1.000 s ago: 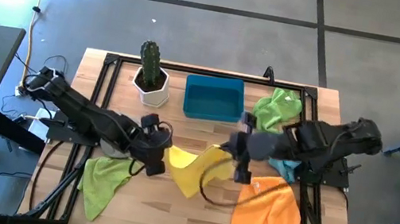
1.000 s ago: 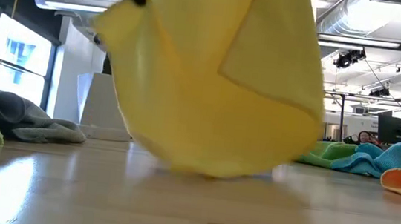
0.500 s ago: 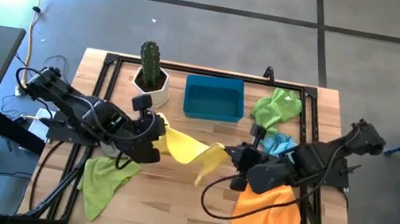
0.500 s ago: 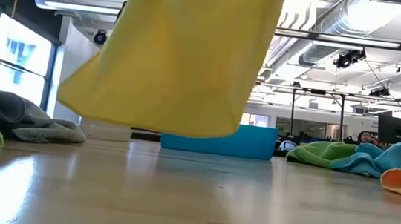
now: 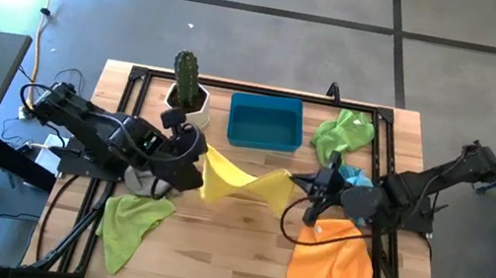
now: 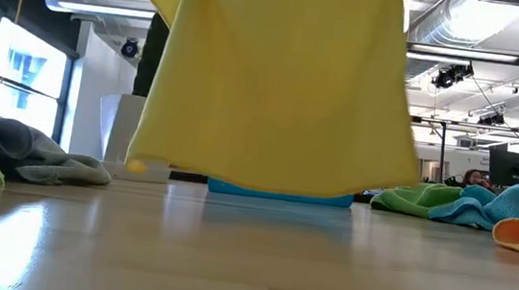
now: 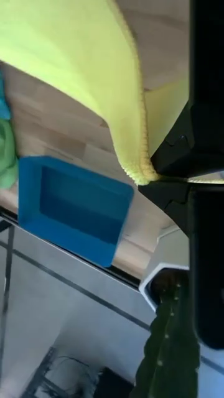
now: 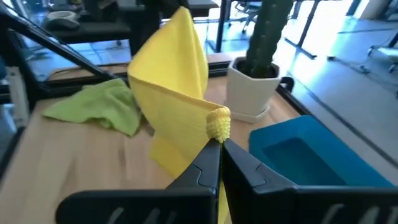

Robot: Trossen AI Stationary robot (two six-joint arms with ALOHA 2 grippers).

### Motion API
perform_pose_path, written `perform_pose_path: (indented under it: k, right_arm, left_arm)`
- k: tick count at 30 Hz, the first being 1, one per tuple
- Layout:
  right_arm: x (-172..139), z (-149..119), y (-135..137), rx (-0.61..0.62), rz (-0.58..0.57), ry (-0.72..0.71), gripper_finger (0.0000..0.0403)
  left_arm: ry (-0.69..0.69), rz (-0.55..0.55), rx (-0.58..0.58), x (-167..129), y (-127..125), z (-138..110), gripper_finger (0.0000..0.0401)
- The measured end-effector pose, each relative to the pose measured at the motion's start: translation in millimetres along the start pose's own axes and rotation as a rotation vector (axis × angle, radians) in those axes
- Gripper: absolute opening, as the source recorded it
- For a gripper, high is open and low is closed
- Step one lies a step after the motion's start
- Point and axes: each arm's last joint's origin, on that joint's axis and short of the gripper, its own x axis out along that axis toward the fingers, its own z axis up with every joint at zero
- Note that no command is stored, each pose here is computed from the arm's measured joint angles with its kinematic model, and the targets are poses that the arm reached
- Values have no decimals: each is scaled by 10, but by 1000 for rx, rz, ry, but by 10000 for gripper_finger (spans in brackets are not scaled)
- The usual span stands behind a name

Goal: Fold microfiber towels
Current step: Fold the yellow microfiber towel

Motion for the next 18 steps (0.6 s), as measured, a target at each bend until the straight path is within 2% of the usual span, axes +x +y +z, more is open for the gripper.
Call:
perform_pose_path:
  k: [5, 8, 12, 15, 18]
  right_arm:
    - [100, -85, -164, -105, -65, 2, 0]
    - [150, -25, -264, -203, -112, 3, 0]
    - [162, 164, -386, -244, -144, -23, 0]
    - [139, 295, -441, -209, -120, -38, 0]
    - [138, 280, -440, -57, 1, 4, 0]
  left_arm:
    - [26, 60, 86, 141, 80, 49, 0]
    - [32, 106, 72, 201, 178, 79, 0]
    - [47, 131, 42, 266, 253, 102, 0]
    - [52, 130, 34, 278, 265, 105, 0]
    - [77, 54, 30, 259, 222, 89, 0]
